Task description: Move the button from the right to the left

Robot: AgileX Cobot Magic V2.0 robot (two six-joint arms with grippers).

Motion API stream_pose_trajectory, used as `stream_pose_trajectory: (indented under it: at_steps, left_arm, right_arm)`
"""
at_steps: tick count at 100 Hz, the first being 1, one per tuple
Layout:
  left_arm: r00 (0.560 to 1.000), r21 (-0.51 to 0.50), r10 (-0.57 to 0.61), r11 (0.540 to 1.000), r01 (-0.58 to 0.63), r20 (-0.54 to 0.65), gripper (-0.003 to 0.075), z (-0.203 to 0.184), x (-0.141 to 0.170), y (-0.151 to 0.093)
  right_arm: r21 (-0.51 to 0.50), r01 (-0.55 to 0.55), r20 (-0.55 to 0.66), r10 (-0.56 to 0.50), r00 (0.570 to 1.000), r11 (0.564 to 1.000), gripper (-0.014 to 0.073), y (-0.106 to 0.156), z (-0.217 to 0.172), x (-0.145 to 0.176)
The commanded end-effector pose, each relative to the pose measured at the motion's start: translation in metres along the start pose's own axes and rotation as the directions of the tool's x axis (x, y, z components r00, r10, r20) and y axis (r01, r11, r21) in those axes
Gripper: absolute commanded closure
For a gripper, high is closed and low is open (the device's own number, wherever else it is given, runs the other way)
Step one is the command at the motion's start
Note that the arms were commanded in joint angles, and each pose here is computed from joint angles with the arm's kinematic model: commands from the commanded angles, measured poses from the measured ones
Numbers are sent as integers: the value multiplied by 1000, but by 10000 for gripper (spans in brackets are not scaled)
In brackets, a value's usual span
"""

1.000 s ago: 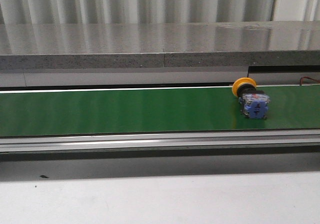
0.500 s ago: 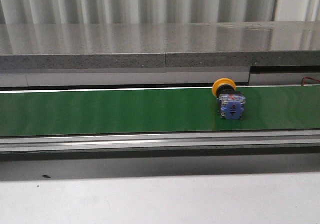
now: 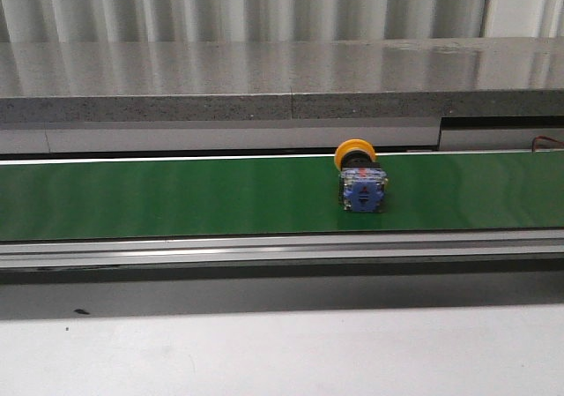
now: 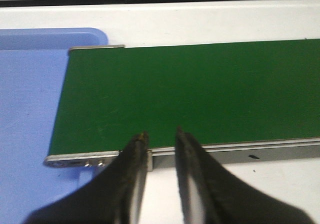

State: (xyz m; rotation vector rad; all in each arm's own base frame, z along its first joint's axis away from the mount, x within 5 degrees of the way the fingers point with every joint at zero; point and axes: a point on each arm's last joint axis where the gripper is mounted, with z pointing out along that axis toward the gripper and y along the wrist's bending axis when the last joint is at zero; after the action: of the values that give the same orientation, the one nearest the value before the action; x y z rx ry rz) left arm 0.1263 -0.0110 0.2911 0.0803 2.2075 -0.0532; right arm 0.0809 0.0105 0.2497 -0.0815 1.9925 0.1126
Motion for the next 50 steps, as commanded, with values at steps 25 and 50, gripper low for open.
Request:
stream_pose_trajectory:
  at_steps: [25, 50]
  left_arm:
    - [1000, 197, 1, 980, -1, 3, 93, 49, -83, -61]
    - [998, 279, -47, 959, 53, -28, 120, 75, -118, -125]
  right_arm:
    - [8, 17, 103, -18, 994, 1000, 663, 0, -4, -15]
    - [8, 17, 103, -18, 994, 1000, 663, 0, -4, -15]
